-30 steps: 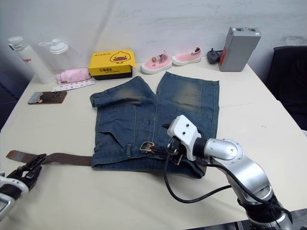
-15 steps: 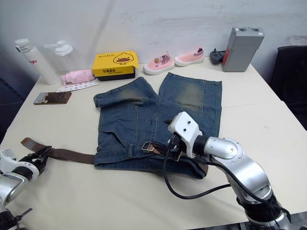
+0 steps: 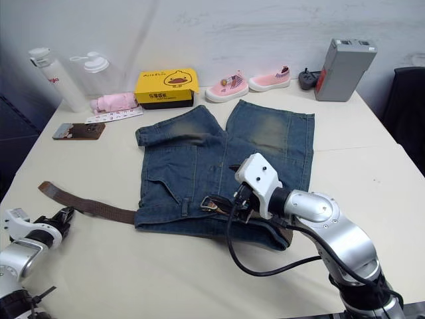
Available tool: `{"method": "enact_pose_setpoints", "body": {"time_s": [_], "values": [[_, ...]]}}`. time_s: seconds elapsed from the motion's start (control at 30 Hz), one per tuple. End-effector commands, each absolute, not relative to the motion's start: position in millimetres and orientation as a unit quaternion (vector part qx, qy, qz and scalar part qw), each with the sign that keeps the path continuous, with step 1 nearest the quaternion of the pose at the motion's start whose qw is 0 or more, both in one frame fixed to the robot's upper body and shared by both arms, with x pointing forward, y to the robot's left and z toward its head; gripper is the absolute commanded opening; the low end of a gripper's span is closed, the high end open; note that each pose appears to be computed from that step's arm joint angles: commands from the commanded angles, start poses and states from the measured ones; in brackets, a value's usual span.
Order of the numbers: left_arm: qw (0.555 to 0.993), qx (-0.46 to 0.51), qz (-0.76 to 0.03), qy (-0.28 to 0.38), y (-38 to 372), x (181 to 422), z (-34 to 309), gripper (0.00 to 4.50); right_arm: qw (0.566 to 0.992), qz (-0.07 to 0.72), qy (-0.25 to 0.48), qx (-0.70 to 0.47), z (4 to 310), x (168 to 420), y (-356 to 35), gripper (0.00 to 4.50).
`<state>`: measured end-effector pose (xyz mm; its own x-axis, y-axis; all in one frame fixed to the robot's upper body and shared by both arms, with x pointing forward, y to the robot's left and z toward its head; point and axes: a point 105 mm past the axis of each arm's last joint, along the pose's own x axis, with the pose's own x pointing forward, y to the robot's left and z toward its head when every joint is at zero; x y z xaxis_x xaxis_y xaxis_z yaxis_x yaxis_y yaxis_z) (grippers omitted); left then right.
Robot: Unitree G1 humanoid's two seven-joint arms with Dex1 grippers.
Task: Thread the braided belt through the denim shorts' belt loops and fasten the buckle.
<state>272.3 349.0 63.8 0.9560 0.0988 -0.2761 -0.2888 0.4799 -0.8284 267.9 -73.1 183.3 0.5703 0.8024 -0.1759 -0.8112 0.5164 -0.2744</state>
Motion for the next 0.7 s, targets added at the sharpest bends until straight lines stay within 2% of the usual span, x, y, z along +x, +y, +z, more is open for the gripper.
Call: {"method": "enact_pose_setpoints", "body": {"time_s": [0.03,0.17,0.37,0.5,0.57,0.6,0.7], "values": [[0.864,-0.497,0.036,0.067,327.1,275.0,80.4,0.05,0.87,0.463,-0.003,-0.17,189.8,263.9,-71.3,4.5],[0.865,-0.499,-0.03,0.033,308.5,269.2,99.6,0.05,0.871,0.462,0.0,-0.17,187.5,264.0,-71.1,4.5],[0.859,-0.511,-0.022,0.021,308.4,265.0,99.8,0.05,0.871,0.462,0.006,-0.169,184.1,264.0,-70.2,4.5],[0.86,-0.508,-0.021,0.031,308.7,254.0,96.2,0.05,0.871,0.46,0.005,-0.169,184.3,265.3,-69.6,4.5],[0.863,-0.504,-0.007,0.041,313.3,245.0,90.7,0.67,0.872,0.459,0.005,-0.168,184.6,266.1,-69.5,4.5],[0.863,-0.503,0.002,0.046,316.6,241.1,87.4,0.84,0.873,0.458,0.006,-0.169,184.4,266.5,-69.6,4.5],[0.867,-0.492,0.039,0.069,331.5,229.0,72.2,1.95,0.873,0.457,0.006,-0.169,184.4,266.9,-69.4,4.5]]}}
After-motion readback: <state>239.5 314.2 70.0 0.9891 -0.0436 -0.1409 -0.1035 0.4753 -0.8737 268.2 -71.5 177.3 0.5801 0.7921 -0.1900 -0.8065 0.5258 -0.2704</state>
